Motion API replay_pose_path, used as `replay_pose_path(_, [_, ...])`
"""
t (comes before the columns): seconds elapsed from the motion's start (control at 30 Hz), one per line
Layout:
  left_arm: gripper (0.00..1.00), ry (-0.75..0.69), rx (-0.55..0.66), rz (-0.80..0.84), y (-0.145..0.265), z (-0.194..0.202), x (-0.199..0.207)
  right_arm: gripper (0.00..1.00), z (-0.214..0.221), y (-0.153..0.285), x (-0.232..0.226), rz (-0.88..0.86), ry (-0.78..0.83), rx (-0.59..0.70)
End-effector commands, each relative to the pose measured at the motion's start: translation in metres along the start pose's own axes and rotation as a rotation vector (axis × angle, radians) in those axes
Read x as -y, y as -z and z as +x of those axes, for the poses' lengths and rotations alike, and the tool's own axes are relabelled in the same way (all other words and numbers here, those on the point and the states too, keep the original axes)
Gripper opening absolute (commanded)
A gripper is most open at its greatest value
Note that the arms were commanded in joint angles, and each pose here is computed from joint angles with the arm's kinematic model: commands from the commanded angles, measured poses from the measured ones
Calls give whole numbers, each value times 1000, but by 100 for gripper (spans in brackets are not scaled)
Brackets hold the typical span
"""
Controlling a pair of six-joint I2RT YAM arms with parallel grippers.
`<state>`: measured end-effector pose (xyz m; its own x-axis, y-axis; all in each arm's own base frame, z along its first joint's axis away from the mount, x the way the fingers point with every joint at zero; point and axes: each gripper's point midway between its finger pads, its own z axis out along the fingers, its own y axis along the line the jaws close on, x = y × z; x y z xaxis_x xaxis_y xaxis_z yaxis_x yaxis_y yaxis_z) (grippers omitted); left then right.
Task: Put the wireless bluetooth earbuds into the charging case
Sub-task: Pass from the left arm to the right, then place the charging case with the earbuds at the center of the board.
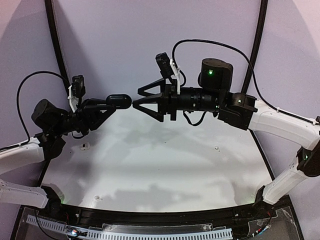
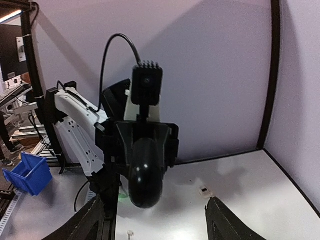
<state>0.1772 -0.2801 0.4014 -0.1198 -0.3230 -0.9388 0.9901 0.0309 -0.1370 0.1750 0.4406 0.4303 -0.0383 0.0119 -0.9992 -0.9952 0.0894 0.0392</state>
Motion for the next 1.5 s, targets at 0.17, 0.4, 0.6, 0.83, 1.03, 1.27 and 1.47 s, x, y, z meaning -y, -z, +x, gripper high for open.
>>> replay_pose_path(0.17, [1,-32,18,7,-2,-12,3,52,-8,-29,-18,-177,25,22])
replay_pose_path(0.4, [1,-78,9,-5,-1,-10,1,33,-3,-37,-15,-195,-6,7])
replay_pose_path(0.6, [1,-93,3,-10,-1,-8,1,1,0,-36,-15,-204,-11,-6])
replay_pose_path(0.83, [83,-82,31,-134,6,-6,-19,0,3,-31,9,-155,-99,-37])
replay_pose_path(1.03, [99,-88,4,-355,19,5,-55,0,12,15,81,28,-233,-85])
replay_pose_path(1.27, [99,-119,-50,-513,35,19,-79,0,143,147,256,332,-622,-290])
replay_pose_path(1.47, [99,-137,-88,-544,38,25,-86,0,235,209,336,435,-801,-368])
